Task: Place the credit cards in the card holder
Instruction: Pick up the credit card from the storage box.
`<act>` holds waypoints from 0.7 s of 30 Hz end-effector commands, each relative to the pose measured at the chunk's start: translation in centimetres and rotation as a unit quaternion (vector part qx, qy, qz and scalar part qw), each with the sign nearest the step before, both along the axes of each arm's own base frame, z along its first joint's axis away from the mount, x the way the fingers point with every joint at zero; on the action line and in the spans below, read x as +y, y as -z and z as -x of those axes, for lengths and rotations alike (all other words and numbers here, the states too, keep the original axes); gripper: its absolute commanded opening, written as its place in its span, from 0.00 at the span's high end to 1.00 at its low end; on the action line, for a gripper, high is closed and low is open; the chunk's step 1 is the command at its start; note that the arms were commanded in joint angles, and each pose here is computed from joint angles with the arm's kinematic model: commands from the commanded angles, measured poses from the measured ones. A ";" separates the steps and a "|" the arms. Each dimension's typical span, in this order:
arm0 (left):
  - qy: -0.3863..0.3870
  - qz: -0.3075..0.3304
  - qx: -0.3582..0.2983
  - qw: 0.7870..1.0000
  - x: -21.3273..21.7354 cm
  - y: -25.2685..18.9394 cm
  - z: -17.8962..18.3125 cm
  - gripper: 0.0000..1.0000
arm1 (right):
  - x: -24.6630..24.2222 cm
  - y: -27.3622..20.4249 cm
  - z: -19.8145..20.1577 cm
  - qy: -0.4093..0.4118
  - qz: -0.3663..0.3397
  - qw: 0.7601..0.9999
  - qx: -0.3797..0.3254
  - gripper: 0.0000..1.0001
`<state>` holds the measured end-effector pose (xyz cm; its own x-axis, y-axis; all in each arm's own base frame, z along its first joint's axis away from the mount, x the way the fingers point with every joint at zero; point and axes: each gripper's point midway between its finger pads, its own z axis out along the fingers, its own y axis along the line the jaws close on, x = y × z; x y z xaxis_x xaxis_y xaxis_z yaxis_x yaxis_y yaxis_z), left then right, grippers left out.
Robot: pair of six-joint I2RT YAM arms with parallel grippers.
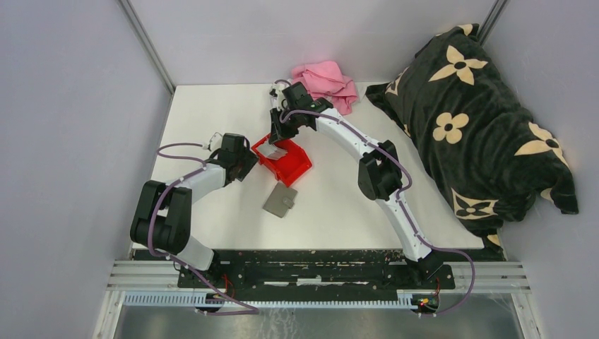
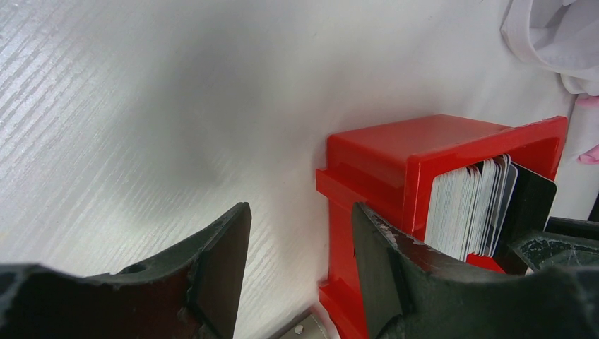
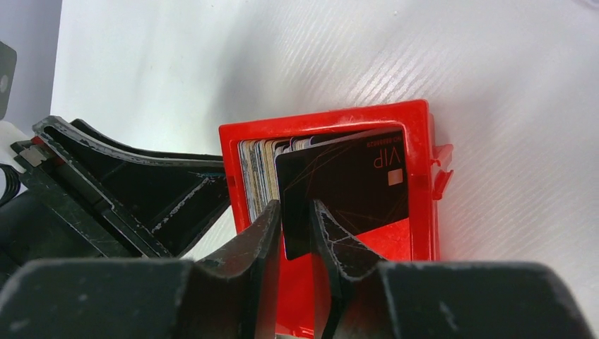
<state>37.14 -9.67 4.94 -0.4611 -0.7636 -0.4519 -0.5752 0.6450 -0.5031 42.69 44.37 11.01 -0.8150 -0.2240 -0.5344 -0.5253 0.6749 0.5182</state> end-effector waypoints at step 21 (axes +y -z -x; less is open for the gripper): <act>0.042 0.002 -0.087 0.995 -0.7 -5.1 -1.5 0.36 | -5.9 -6.7 -0.9 0.056 0.131 0.980 -0.142 0.99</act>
